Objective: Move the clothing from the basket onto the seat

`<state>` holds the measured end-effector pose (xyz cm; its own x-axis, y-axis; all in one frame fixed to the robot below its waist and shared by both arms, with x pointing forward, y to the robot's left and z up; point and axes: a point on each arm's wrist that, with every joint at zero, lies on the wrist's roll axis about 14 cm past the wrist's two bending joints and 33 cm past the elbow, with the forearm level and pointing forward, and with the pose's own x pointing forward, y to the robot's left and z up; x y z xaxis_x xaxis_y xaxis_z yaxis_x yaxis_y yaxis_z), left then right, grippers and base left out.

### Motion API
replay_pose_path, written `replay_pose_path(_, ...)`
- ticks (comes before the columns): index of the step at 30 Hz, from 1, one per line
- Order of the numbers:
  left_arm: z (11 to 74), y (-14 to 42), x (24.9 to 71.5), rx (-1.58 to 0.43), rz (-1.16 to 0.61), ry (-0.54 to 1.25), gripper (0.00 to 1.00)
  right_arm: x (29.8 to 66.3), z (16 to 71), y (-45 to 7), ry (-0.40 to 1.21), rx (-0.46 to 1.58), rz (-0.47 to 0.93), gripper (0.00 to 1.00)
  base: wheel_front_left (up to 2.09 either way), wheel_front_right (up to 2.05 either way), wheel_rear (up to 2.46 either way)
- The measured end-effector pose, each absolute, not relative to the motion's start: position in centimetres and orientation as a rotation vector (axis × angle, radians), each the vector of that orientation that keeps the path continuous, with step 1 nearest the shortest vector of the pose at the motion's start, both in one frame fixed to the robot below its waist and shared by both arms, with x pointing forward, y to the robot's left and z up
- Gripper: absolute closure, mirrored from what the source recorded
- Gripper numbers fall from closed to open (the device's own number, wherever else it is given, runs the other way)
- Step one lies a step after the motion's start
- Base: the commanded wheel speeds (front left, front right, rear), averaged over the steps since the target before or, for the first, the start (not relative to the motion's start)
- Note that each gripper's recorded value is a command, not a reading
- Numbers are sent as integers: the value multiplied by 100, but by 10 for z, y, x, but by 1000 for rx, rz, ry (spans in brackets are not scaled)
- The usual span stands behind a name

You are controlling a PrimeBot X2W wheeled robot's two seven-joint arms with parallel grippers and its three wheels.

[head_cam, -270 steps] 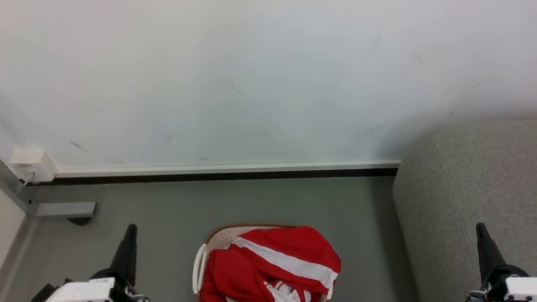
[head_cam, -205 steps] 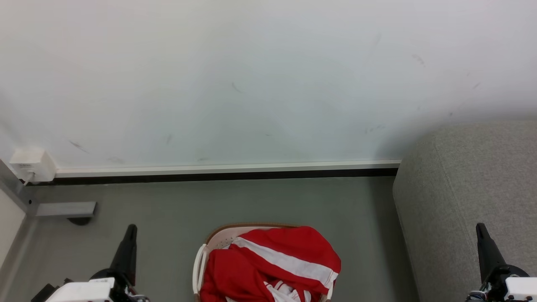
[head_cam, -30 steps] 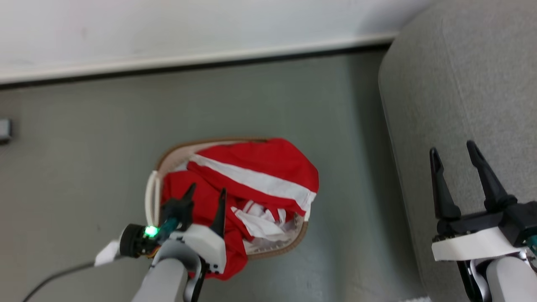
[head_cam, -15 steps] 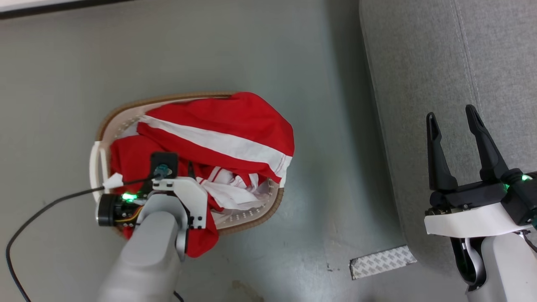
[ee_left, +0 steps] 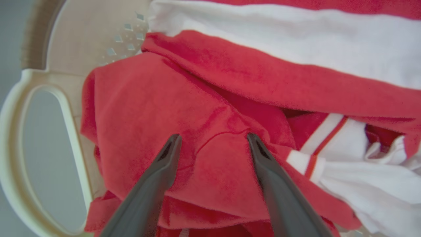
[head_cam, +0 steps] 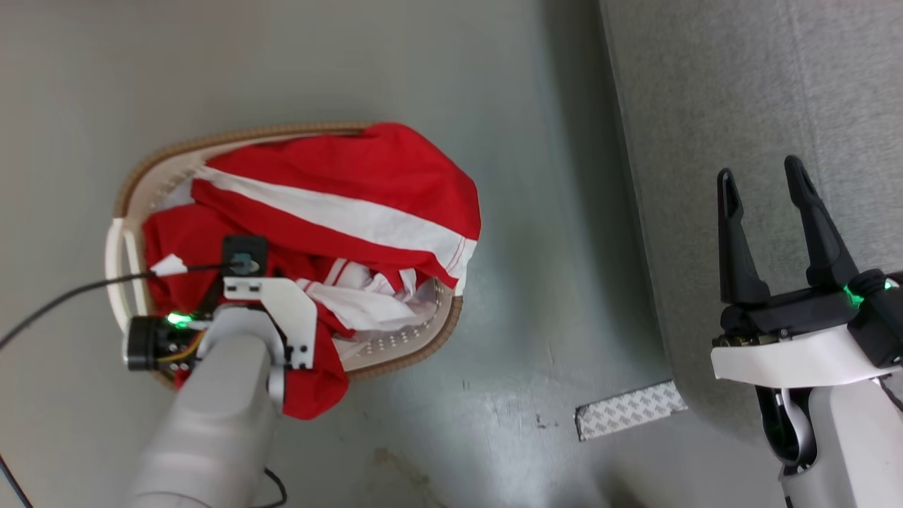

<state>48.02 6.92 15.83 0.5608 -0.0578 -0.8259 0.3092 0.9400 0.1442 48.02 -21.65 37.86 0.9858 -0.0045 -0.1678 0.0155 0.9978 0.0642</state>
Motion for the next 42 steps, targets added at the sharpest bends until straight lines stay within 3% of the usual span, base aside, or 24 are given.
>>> replay_pose_path(9,127,73,481,297,-230,999,0,482,349,-218,228,60,-11,0,0,0,0)
replay_pose_path(10,124,70,481,292,-242,1002,75,483,348,-218,230,59,-11,0,0,0,0)
replay_pose_path(11,123,68,481,290,-251,998,100,483,347,-218,232,59,-11,0,0,0,0)
replay_pose_path(17,130,55,482,202,-275,981,100,487,350,-218,217,63,-13,0,0,0,0)
replay_pose_path(26,198,48,498,6,-251,786,100,485,393,-211,134,75,3,0,0,0,0)
replay_pose_path(42,399,42,496,-184,-292,297,100,431,481,-178,-21,100,84,0,0,0,0)
